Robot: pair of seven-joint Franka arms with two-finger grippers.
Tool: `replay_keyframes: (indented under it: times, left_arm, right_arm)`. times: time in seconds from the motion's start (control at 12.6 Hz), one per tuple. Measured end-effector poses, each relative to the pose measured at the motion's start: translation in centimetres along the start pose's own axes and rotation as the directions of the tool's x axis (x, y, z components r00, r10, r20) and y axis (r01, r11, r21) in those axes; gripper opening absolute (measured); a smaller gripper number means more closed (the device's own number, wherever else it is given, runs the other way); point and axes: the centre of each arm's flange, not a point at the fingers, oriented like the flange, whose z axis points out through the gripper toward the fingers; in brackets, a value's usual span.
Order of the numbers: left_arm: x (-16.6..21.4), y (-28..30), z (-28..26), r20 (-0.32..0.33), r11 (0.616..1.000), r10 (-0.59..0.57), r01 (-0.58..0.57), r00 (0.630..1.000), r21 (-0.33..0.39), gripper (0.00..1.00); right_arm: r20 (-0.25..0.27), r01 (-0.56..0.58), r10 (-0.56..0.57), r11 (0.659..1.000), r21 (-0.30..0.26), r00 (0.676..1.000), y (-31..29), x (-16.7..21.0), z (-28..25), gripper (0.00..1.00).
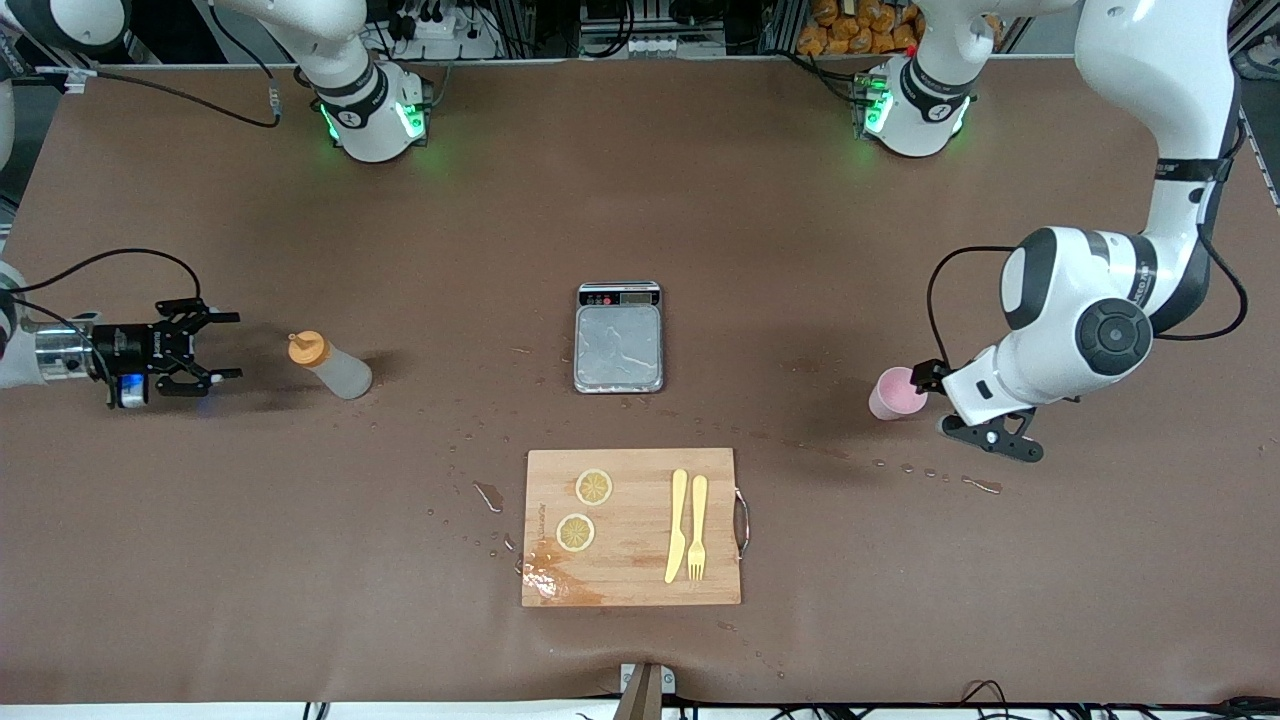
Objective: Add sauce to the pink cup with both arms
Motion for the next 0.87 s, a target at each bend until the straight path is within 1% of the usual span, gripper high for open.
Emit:
replay_keyframes:
  times: [0.16,0.32,0.56,0.64,0.79,0.87]
  left_arm:
    - [0.2,0.0,1.5,0.011,1.000,0.021,-0.021,1.000,-0.004,1.00]
    - [0.3,0.1,2.9,0.030,1.000,0.027,-0.027,0.999,-0.011,1.00]
    - [0.4,0.5,5.0,0.060,0.999,0.034,-0.033,0.998,-0.021,1.00]
    - [0.4,0.5,5.6,0.069,0.999,0.035,-0.034,0.997,-0.024,1.00]
    - [0.4,0.5,6.6,0.083,0.999,0.040,-0.037,0.996,-0.029,1.00]
    - [0.4,0.5,7.0,0.088,0.999,0.041,-0.038,0.995,-0.031,0.91]
  right_arm:
    - [0.050,-0.019,0.018,0.999,0.028,0.999,0.0,1.4,1.2,1.00]
    - [0.080,-0.038,0.033,0.997,0.063,0.996,-0.3,2.8,2.2,1.00]
    - [0.091,-0.058,0.049,0.993,0.105,0.995,-0.9,4.6,3.6,1.00]
    - [0.097,-0.060,0.049,0.993,0.103,0.994,-1.2,4.7,4.3,1.00]
    - [0.093,-0.057,0.048,0.994,0.094,0.994,-2.0,4.8,5.5,1.00]
    - [0.084,-0.055,0.048,0.994,0.090,0.995,-2.4,4.8,6.1,1.00]
